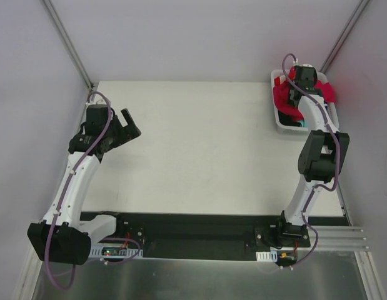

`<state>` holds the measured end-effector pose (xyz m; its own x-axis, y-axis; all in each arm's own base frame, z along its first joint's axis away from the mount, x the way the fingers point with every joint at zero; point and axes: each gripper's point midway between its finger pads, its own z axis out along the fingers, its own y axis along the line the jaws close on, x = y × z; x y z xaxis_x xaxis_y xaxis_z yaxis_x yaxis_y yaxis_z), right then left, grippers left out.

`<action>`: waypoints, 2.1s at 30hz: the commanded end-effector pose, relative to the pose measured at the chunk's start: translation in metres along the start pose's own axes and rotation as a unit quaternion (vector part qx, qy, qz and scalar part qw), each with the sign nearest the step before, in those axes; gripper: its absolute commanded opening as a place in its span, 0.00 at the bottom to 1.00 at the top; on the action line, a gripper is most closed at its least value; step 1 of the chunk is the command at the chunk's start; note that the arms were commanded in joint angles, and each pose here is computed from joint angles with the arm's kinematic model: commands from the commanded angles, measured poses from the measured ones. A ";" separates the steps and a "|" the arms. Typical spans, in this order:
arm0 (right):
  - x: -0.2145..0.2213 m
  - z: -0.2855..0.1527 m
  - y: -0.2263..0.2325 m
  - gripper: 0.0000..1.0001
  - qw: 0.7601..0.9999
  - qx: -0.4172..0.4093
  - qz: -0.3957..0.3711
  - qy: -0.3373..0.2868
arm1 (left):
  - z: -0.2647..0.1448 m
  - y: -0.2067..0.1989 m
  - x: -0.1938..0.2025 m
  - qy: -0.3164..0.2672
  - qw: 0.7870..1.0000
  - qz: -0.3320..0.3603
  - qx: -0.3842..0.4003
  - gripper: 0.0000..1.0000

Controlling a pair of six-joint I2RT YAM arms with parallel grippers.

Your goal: Fold and stack the t-shirts

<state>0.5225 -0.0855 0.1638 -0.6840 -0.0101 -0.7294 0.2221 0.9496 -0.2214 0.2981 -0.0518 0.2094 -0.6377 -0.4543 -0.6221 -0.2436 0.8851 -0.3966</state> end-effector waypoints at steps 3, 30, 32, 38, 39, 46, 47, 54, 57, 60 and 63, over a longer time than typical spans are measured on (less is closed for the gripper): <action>-0.058 -0.041 -0.025 0.01 0.994 0.039 0.031 -0.098 | -0.007 -0.005 -0.011 -0.010 1.000 0.016 0.011 0.99; -0.262 -0.480 0.008 0.01 0.774 -0.326 0.115 -0.530 | -0.049 -0.051 -0.052 -0.070 0.991 0.044 0.106 0.99; -0.254 -0.505 0.037 0.01 0.755 -0.378 0.094 -0.528 | -0.055 -0.054 -0.057 -0.077 0.990 0.045 0.109 0.99; -0.213 -0.528 0.118 0.01 0.729 -0.495 0.052 -0.470 | -0.073 -0.048 -0.065 -0.101 0.990 0.039 0.087 0.99; -0.203 -0.513 0.136 0.01 0.738 -0.503 0.039 -0.448 | -0.076 -0.046 -0.066 -0.105 0.990 0.040 0.083 0.99; -0.148 -0.470 0.229 0.01 0.762 -0.531 -0.020 -0.371 | -0.097 -0.027 -0.062 -0.138 0.988 0.042 0.049 0.99; -0.144 -0.463 0.236 0.01 0.767 -0.528 -0.022 -0.364 | -0.099 -0.025 -0.061 -0.139 0.988 0.041 0.047 0.99; -0.070 -0.377 0.297 0.01 0.821 -0.500 -0.064 -0.266 | -0.106 -0.008 -0.050 -0.151 0.988 0.035 0.021 0.99; -0.027 -0.327 0.321 0.01 0.849 -0.479 -0.089 -0.205 | -0.102 -0.004 -0.044 -0.143 0.989 0.033 0.014 0.99; 0.006 -0.298 0.341 0.01 0.862 -0.471 -0.105 -0.155 | -0.095 0.001 -0.036 -0.129 0.991 0.026 0.008 0.99; 0.045 -0.268 0.367 0.01 0.873 -0.463 -0.120 -0.096 | -0.080 0.009 -0.022 -0.104 0.995 -0.010 -0.009 0.99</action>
<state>0.3799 0.3293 0.2553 -0.4602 -0.1932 -0.8665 -0.6456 0.7428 0.1773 0.2540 -0.0324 0.3012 -0.4385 -0.4177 -0.7958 -0.1685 0.9080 -0.3837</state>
